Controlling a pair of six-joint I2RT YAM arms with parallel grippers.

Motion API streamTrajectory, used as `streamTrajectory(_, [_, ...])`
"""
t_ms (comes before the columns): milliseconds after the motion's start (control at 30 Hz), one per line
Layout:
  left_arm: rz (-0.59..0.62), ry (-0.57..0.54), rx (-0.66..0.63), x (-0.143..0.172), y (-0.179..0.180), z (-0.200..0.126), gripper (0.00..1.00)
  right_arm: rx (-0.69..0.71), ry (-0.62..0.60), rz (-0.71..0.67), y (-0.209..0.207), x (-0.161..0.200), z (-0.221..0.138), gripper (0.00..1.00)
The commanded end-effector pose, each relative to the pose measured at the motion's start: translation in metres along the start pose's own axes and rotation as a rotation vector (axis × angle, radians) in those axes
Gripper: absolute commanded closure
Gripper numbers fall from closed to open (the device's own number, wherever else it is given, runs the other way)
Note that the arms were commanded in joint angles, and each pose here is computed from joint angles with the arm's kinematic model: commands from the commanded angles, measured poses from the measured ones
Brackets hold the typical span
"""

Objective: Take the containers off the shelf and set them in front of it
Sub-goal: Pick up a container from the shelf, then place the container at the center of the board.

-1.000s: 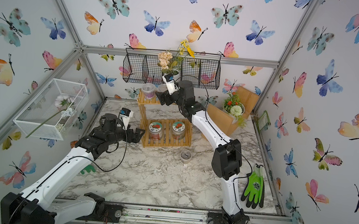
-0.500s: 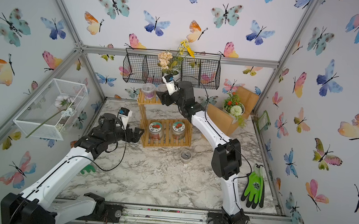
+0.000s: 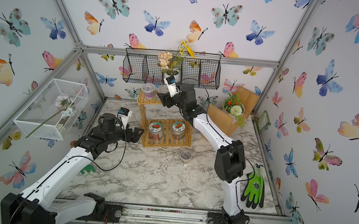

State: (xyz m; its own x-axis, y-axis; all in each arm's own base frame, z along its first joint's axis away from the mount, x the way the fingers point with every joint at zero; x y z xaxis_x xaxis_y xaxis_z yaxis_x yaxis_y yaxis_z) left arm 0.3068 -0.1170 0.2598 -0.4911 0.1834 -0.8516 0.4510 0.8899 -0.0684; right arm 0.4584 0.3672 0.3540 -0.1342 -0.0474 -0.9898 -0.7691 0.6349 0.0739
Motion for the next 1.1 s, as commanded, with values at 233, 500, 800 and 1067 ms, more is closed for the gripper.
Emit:
streamTrajectory(233, [-0.001, -0.028, 0.039, -0.005, -0.005, -0.005, 0.01, -0.043, -0.104, -0.023, 0.022, -0.049, -0.049, 0.42])
streamTrajectory(500, [-0.01, -0.029, 0.045, -0.003, -0.006, -0.008, 0.01, -0.076, -0.097, -0.029, 0.041, -0.047, -0.09, 0.42])
streamTrajectory(800, [-0.038, -0.02, 0.056, 0.009, -0.009, -0.013, 0.01, -0.109, -0.038, -0.02, 0.069, -0.011, -0.132, 0.43])
streamTrajectory(1067, [-0.057, -0.028, 0.055, 0.012, -0.01, -0.017, 0.01, -0.132, 0.025, 0.012, 0.097, 0.039, -0.157, 0.43])
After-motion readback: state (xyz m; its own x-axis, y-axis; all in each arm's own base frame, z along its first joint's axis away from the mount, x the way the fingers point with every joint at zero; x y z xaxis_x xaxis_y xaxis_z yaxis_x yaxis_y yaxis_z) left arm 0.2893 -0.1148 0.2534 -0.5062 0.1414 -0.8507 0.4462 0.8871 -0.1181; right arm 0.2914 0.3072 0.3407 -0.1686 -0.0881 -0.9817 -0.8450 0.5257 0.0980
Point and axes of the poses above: each gripper's point midway between its finger pads, its own z axis out along the fingers, its own y axis along the line the jaws close on, x = y × z, the point moved 4 cm from there along -z, back along the fingers, and after that the axes turned 7 degrees about z, right-handed, at the moved point
